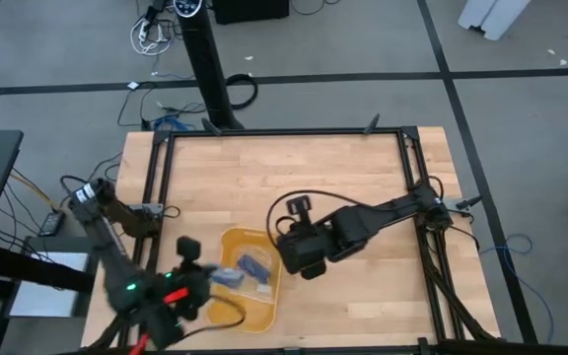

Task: Roll bandage
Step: Put the transparent zip bag with the blue bandage into the yellow bin, then move the yellow bin to the middle center of the table

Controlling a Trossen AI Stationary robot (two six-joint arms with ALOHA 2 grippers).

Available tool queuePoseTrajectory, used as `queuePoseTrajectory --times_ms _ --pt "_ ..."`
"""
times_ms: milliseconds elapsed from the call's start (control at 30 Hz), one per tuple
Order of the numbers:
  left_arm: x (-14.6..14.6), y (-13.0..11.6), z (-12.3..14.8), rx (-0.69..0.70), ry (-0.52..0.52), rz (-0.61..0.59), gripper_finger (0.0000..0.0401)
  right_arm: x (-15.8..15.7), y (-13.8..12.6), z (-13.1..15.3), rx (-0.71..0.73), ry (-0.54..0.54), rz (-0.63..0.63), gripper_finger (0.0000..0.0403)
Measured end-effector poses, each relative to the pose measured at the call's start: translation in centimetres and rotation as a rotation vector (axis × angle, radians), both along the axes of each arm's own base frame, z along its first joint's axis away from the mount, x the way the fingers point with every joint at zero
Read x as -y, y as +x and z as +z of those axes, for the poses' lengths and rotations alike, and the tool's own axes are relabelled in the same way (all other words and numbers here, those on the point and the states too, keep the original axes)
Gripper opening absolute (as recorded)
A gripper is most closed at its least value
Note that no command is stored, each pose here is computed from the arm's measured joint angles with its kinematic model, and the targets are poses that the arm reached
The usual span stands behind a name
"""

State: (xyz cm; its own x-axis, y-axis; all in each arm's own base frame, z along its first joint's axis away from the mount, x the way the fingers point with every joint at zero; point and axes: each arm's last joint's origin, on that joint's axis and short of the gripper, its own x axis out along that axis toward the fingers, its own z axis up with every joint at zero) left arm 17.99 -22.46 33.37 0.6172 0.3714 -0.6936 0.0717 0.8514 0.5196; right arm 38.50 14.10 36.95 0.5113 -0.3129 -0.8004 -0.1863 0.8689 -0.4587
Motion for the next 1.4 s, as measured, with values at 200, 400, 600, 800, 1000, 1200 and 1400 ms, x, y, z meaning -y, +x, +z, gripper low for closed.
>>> queuePoseTrajectory --times_ms 200,400,600,800,1000,1200,1400 --pt "-3.3 3.3 -2.4 -0.063 0.170 0.062 0.0000 -0.5 -2.5 1.0 0.027 -0.039 -0.054 0.0000" --pt "-5.7 6.3 -4.0 -0.058 0.220 0.098 0.0000 -0.8 -3.4 -0.5 -0.012 -0.070 -0.084 0.0000" --pt "-5.7 7.4 -6.4 -0.101 0.111 0.047 0.0000 -0.6 -4.3 -2.2 -0.045 -0.074 -0.128 0.0000" --pt "-5.0 7.6 -8.9 -0.163 -0.126 0.027 0.0013 -0.7 -5.5 -3.3 -0.025 -0.046 -0.145 0.0000" --pt "-3.7 7.9 -8.9 -0.164 -0.304 -0.046 0.0056 -0.8 -6.2 -4.2 0.013 0.004 -0.159 0.0011" --pt "-2.7 8.0 -7.8 -0.160 -0.437 -0.053 0.0119 -0.9 -6.2 -5.1 0.006 0.046 -0.155 0.0036" --pt "-1.8 7.7 -6.9 -0.146 -0.507 -0.040 0.0178 -1.5 -5.7 -6.3 -0.003 0.157 -0.112 0.0068"
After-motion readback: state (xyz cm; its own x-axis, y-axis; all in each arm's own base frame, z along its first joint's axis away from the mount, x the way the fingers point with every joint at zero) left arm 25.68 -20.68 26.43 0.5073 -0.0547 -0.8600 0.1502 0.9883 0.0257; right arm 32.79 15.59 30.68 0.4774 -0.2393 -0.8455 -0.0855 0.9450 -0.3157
